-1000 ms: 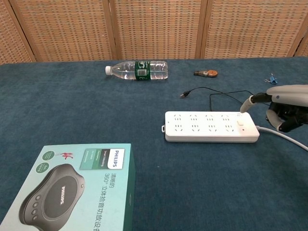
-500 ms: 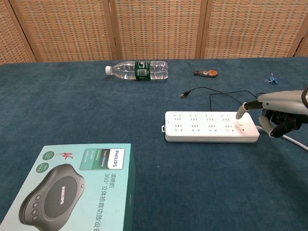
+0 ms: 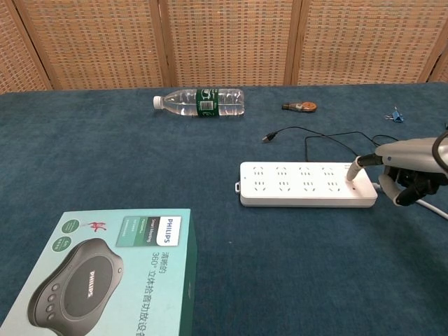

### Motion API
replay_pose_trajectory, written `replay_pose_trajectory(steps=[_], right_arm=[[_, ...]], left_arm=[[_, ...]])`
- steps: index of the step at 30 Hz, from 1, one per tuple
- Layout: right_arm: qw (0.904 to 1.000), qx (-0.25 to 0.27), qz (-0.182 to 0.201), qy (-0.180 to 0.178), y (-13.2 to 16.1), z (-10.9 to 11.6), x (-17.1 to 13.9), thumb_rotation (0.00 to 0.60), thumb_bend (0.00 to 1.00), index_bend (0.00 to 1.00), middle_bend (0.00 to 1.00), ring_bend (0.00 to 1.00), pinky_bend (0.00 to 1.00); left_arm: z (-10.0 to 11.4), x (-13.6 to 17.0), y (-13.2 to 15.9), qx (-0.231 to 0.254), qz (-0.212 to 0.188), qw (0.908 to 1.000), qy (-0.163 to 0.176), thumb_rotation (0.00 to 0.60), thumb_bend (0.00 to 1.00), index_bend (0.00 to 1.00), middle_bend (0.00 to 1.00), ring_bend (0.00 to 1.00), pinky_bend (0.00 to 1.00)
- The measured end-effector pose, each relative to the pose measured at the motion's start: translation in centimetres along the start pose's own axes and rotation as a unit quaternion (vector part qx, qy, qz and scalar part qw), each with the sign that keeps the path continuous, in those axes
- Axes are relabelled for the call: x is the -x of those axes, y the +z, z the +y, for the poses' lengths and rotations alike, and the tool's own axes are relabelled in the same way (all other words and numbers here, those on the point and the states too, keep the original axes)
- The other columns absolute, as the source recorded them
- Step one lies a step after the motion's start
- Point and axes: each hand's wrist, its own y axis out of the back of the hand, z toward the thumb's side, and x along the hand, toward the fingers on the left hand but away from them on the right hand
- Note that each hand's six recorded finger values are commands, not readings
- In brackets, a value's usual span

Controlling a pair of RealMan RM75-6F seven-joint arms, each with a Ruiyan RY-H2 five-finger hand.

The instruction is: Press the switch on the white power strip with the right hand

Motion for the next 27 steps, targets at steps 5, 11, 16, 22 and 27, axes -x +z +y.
replay_pose_trajectory(steps=[5, 11, 16, 22, 27], right_arm=[[1.0000, -0.001, -0.007, 0.004, -0.2, -0.2, 0.3, 0.600, 0.95, 0.18, 0.77, 0.89, 1.00], [0.9998, -0.010, -0.013, 0.008, -0.3, -0.4, 0.6, 0.600, 0.95, 0.18, 0.77, 0.89, 1.00], [0.9995, -0.019, -0.020, 0.016, -0.3, -0.8, 0.8, 0.600, 0.95, 0.18, 0.77, 0.89, 1.00], [0.9993, -0.025, -0.023, 0.017, 0.0, -0.6, 0.6, 0.600, 0.95, 0.19, 0.77, 0.89, 1.00], [0.9996, -0.022, -0.015, -0.005, 0.6, 0.8, 0.0, 0.600, 0.95, 0.19, 0.77, 0.89, 1.00]], left_arm=[[0.0, 0.0, 0.0, -0.001, 0.000, 1.0000, 0.000, 0.600, 0.00, 0.00, 0.00, 0.00, 0.00], [-0.2, -0.1, 0.0, -0.004, 0.001, 1.0000, -0.002, 0.600, 0.00, 0.00, 0.00, 0.00, 0.00], [-0.2, -0.1, -0.1, -0.004, 0.002, 1.0000, -0.001, 0.600, 0.00, 0.00, 0.00, 0.00, 0.00], [-0.2, -0.1, -0.3, -0.004, 0.003, 1.0000, -0.001, 0.600, 0.00, 0.00, 0.00, 0.00, 0.00], [-0.1, 0.0, -0.3, -0.002, 0.002, 1.0000, 0.001, 0.600, 0.00, 0.00, 0.00, 0.00, 0.00]])
